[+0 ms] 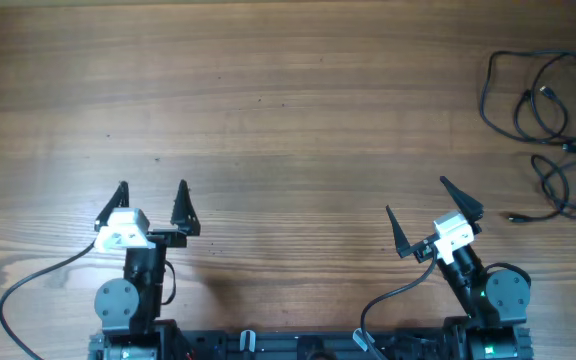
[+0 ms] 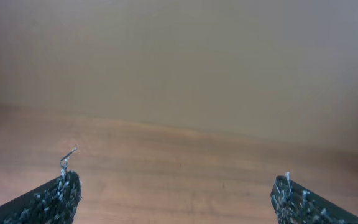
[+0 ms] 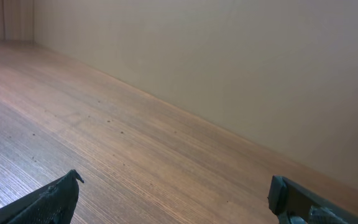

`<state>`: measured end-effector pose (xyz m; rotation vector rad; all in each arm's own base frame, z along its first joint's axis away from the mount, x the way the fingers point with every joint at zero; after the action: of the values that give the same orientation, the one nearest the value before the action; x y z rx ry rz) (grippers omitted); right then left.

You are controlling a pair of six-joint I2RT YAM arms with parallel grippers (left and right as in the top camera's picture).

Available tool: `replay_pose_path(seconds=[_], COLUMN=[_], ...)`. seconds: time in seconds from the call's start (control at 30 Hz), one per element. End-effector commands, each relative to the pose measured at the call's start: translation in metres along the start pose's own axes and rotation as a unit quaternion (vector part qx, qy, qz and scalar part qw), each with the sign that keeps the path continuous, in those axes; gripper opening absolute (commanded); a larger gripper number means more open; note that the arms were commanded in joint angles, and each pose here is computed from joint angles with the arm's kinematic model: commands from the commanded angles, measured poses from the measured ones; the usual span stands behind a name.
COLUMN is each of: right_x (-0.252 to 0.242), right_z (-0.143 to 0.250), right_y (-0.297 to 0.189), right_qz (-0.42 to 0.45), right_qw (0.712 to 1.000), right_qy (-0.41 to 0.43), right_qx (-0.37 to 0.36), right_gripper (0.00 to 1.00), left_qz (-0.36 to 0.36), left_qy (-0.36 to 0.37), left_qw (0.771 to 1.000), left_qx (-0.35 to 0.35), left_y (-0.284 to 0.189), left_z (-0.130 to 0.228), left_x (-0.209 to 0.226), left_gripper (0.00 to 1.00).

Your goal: Untangle cables

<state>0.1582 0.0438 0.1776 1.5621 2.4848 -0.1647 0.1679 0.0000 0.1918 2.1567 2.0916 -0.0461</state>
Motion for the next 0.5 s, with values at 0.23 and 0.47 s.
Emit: replay_pose_path(seconds=[0.23, 0.47], right_x=[0.0, 0.0], right_z=[-0.002, -0.002], right_y=[0.0, 0.0], right_qz=[0.001, 0.001], right_qw=[1.0, 1.0], right_qy=[0.005, 0.005], right_qx=[-0.005, -0.005], right_gripper=[1.0, 1.0], left_qz=[-0.007, -0.006], left_qy=[0.007, 0.006], left_qw=[0.997, 0.997], left_qx=[0.075, 0.075], left_y=[-0.004, -0.004], left_z=[0.029, 0.029], left_x=[0.002, 0.002], left_gripper=[1.0, 1.0])
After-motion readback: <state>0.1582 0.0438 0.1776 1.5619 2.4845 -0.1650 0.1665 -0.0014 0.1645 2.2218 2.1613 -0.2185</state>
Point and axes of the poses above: each gripper's point midway between its finger pads, its own y axis out along the fingers, its own x axis along the line the jaws close on, z = x × y, the point moved 8 cm from there along -y, back along the fingers, and after that the axes turned 3 degrees about y, right-handed, at the moved point
